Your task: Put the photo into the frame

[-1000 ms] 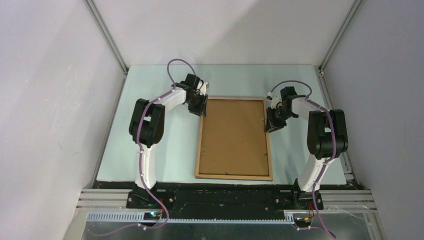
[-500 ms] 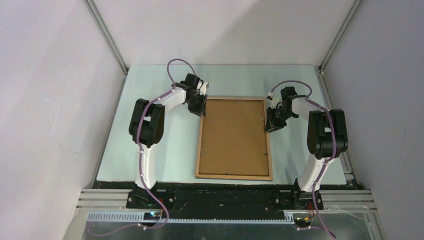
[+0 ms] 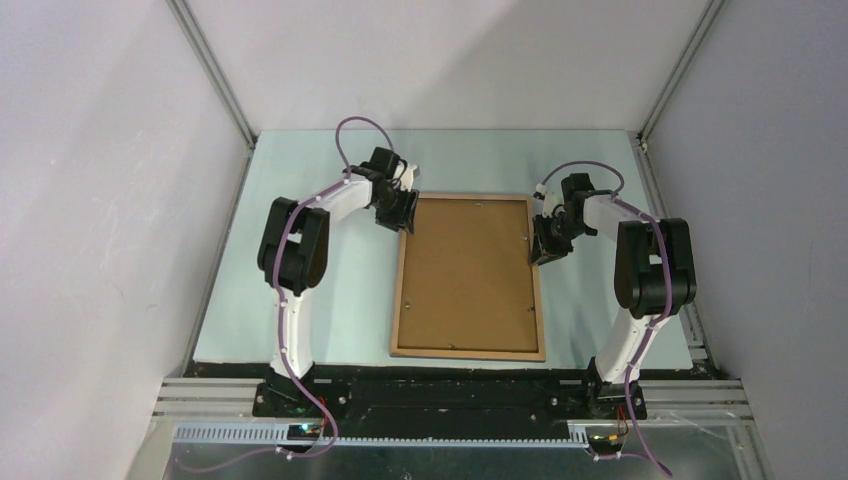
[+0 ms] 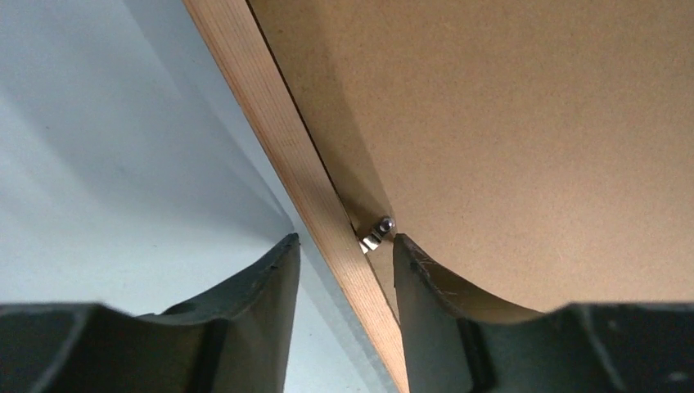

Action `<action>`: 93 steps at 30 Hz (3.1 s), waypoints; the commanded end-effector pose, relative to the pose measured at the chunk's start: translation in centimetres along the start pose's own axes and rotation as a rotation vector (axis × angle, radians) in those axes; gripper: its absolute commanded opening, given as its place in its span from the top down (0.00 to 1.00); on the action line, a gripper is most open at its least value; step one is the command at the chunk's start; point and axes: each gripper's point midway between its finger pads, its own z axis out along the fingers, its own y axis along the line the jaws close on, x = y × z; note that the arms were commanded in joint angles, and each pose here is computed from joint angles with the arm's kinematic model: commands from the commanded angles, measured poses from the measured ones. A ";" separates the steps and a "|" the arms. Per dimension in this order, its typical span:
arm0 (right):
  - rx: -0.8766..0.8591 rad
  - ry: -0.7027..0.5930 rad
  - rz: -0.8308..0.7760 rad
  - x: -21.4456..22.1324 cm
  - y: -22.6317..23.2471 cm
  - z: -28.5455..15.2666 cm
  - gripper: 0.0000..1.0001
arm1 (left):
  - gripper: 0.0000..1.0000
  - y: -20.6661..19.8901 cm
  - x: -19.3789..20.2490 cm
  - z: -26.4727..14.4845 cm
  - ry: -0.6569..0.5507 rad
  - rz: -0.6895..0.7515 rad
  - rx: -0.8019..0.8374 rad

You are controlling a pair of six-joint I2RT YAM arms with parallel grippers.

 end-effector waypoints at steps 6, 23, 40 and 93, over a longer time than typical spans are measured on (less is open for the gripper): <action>-0.045 0.018 -0.028 0.4 0.7 0.6 1.00 | 0.44 -2.0 1.3 -4.2 -0.029 0.100 0.068; -0.040 -0.007 -0.070 -0.3 1.0 0.9 1.00 | 0.41 -5.5 12.2 -6.8 0.118 0.141 0.218; 0.059 -0.016 -0.112 -0.9 0.5 1.4 1.00 | 0.39 -6.9 16.2 -6.8 0.189 0.228 0.199; -0.176 -0.271 0.450 -6.0 -2.0 -1.6 1.00 | 0.37 -9.1 13.2 -4.2 0.208 0.285 0.197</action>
